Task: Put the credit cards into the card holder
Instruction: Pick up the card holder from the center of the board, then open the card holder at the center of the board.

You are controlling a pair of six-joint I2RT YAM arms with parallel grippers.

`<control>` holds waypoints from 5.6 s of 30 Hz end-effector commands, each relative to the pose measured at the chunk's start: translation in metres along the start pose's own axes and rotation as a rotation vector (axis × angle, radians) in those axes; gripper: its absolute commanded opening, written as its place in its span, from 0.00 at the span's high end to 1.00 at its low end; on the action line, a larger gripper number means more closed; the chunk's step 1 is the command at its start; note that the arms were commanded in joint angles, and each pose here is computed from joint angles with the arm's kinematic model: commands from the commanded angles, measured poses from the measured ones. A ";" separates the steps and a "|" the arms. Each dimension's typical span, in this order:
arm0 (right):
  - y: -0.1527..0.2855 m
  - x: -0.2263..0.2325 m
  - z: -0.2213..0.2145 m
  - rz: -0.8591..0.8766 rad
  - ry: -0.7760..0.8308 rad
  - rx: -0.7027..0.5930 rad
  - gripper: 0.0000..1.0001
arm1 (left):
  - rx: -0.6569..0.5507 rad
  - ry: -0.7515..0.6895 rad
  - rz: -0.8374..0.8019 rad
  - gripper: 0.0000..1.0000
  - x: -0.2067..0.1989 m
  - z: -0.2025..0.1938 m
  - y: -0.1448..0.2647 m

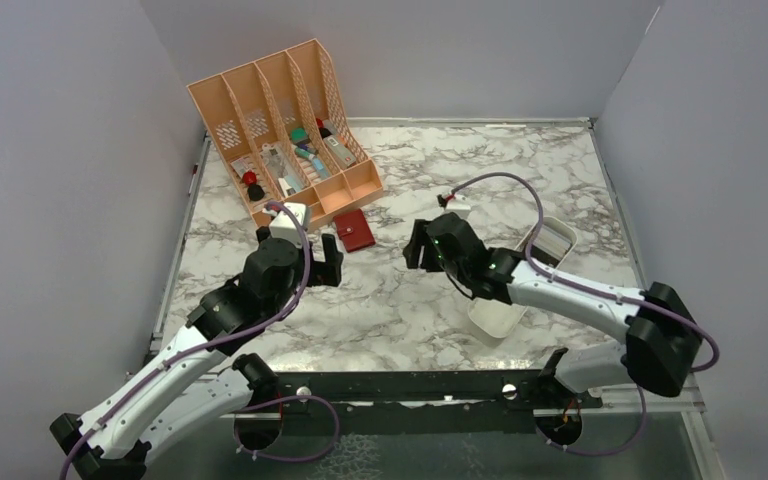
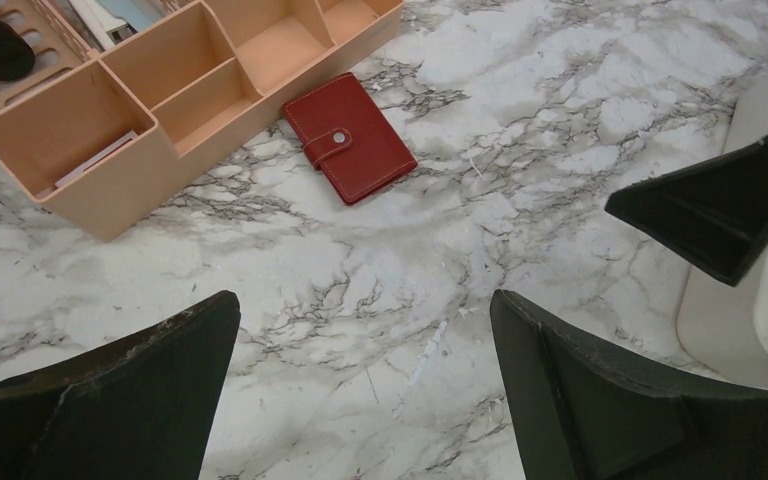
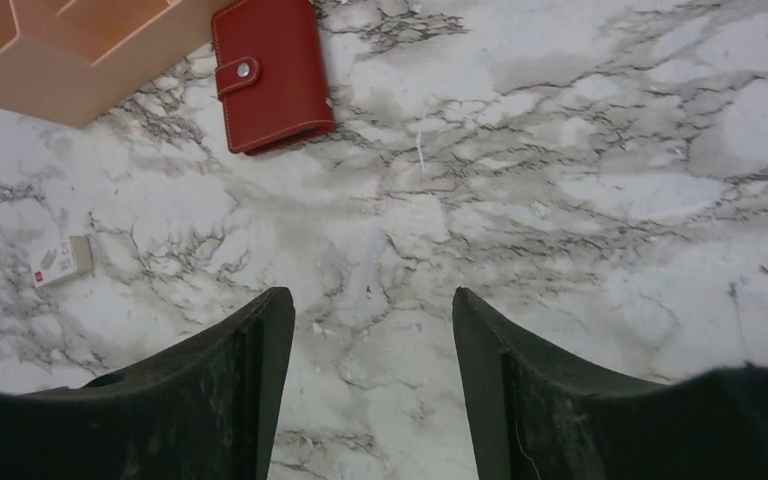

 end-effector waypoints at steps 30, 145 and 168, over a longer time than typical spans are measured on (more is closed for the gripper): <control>-0.195 0.046 -0.028 -0.056 0.083 0.118 0.45 | -0.066 0.020 0.057 0.03 0.011 0.006 0.012; -0.008 -0.036 -0.099 0.130 -0.198 0.232 0.97 | 0.580 0.218 -0.255 0.44 -0.090 -0.097 -0.115; 0.015 -0.015 -0.060 0.179 0.090 0.253 0.46 | 0.438 0.280 -0.409 1.00 -0.101 -0.056 -0.084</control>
Point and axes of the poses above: each gripper's point midway between its finger pads, its own y axis back along the fingers, its own x axis along the line the jaws close on, z = x × y, the point moved 9 cm from there along y, back along the fingers, and after that the axes turned 7 degrees about -y, right-handed, at the moved point
